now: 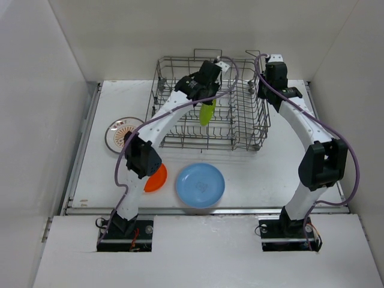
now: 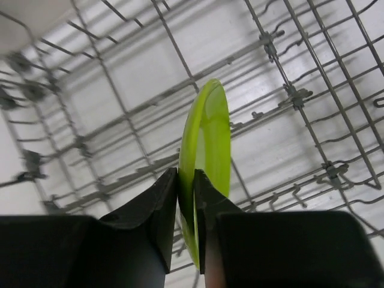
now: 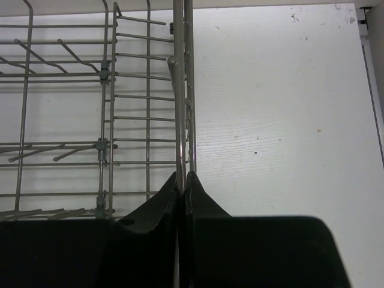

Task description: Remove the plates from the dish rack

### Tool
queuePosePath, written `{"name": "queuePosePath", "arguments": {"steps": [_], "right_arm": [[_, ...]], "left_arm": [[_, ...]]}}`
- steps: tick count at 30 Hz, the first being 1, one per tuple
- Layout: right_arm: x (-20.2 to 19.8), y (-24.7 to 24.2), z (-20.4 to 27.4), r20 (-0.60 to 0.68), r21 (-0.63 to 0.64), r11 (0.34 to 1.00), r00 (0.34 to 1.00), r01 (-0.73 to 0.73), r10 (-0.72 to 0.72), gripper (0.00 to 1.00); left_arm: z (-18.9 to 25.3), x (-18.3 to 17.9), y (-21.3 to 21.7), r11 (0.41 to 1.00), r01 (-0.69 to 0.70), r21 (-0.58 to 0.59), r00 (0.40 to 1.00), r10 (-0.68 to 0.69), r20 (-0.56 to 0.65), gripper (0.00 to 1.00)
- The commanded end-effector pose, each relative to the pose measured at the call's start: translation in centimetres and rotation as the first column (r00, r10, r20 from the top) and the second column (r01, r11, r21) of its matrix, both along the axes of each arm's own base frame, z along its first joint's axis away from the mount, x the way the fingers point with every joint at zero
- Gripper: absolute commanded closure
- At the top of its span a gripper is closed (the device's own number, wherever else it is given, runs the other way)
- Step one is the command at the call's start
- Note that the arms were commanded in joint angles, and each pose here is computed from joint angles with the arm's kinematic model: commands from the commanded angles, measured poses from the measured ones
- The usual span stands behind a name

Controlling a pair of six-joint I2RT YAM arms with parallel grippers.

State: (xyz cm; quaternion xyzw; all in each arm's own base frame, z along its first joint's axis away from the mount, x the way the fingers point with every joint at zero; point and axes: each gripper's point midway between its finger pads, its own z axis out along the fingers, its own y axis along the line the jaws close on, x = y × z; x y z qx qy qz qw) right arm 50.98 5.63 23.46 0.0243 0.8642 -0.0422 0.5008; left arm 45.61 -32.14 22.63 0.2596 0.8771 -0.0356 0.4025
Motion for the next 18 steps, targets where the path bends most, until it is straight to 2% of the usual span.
{"name": "queuePosePath", "arguments": {"steps": [1, 10, 15, 16, 18], "right_arm": [[1.2, 1.0, -1.8, 0.014, -0.022, 0.999, 0.999, -0.043, 0.043, 1.0], [1.2, 1.0, -1.8, 0.014, -0.022, 0.999, 0.999, -0.043, 0.043, 1.0], [0.8, 0.8, -1.5, 0.024, -0.025, 0.999, 0.999, -0.035, 0.035, 1.0], [0.8, 0.8, -1.5, 0.024, -0.025, 0.999, 0.999, -0.035, 0.035, 1.0], [0.7, 0.7, -1.9, 0.015, -0.026, 0.999, 0.999, -0.035, 0.035, 1.0]], "left_arm": [[12.5, -1.2, 1.3, 0.992, 0.066, -0.105, 0.967, -0.038, 0.25, 1.0], [13.1, -1.6, 1.9, 0.991, 0.071, -0.111, 0.969, -0.042, 0.244, 1.0], [16.5, -1.6, 7.4, 0.986, 0.008, -0.167, 0.969, 0.033, 0.244, 1.0], [17.7, -2.5, 8.2, 0.977, 0.034, -0.209, 0.971, 0.017, 0.237, 1.0], [18.4, -2.7, 12.5, 0.967, 0.008, -0.256, 0.981, 0.043, 0.192, 1.0]]}}
